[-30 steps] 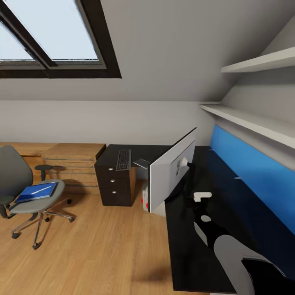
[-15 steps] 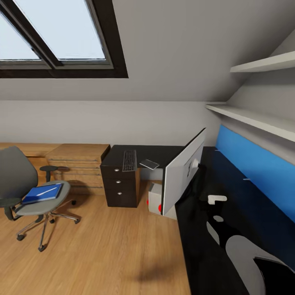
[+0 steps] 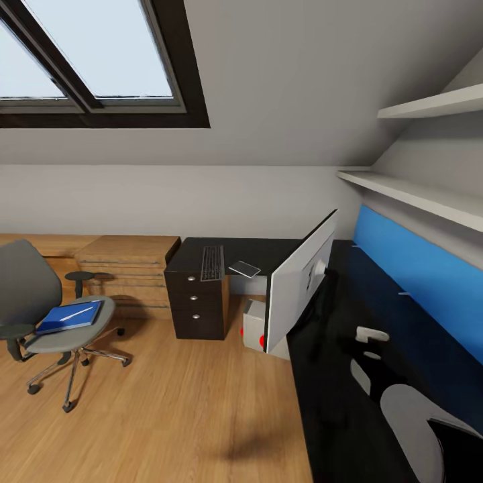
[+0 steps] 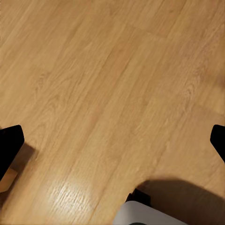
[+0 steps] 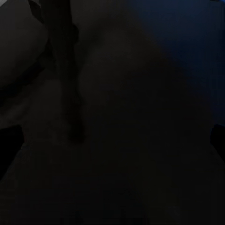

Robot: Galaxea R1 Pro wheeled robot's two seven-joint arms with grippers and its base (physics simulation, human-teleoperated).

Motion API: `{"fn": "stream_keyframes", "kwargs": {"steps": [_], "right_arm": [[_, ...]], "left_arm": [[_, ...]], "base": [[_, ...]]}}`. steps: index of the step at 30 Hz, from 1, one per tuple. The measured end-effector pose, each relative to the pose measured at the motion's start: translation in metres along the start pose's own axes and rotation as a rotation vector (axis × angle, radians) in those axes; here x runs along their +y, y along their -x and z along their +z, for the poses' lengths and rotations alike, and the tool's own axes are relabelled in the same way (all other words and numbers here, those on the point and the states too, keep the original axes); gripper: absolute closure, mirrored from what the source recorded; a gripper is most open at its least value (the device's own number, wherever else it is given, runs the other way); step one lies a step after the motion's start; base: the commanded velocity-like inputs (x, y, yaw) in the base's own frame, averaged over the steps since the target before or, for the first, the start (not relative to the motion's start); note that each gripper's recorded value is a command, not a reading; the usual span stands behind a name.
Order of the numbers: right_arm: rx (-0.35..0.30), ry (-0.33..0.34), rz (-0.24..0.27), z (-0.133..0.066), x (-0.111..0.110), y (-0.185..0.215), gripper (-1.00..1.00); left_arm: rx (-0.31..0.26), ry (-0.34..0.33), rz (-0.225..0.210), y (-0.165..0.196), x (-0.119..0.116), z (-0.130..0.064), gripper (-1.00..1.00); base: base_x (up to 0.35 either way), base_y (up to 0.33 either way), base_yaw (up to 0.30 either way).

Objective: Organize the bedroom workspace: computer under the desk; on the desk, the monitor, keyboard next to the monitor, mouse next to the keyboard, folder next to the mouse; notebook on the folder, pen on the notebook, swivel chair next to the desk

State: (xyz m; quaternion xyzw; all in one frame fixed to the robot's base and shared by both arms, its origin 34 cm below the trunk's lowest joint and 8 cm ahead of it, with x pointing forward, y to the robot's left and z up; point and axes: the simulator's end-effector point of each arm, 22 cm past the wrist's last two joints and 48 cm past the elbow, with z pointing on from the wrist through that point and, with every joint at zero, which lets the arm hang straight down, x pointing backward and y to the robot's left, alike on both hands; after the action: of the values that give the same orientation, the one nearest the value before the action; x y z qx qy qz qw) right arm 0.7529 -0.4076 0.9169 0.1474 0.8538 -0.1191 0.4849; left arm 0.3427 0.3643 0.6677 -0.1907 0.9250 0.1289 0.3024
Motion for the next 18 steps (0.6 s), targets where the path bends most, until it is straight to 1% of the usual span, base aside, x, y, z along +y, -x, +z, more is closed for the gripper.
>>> {"fn": "stream_keyframes", "kwargs": {"steps": [3,4,9,15,18], "right_arm": [[-0.119,0.012,0.035,-0.003,0.009,0.023,-1.0],[-0.173,0.022,0.05,-0.006,0.015,0.032,-1.0],[-0.188,0.028,0.053,-0.008,0.018,0.033,-1.0],[-0.189,0.025,0.05,-0.007,0.016,0.034,-1.0],[-0.193,0.018,0.049,-0.007,0.012,0.035,-1.0]], "left_arm": [[0.0,0.002,-0.001,0.0,0.001,0.0,-1.0],[-0.001,0.002,-0.001,0.0,0.001,0.0,-1.0],[-0.001,0.002,-0.002,0.0,0.001,0.0,-1.0],[-0.001,0.001,-0.001,0.0,0.0,0.0,-1.0],[0.0,-0.001,0.001,0.0,-0.001,0.0,-1.0]], "base": [[0.0,0.0,0.0],[0.0,0.0,0.0],[0.0,0.0,0.0],[0.0,0.242,0.0],[0.0,0.059,0.0]]}}
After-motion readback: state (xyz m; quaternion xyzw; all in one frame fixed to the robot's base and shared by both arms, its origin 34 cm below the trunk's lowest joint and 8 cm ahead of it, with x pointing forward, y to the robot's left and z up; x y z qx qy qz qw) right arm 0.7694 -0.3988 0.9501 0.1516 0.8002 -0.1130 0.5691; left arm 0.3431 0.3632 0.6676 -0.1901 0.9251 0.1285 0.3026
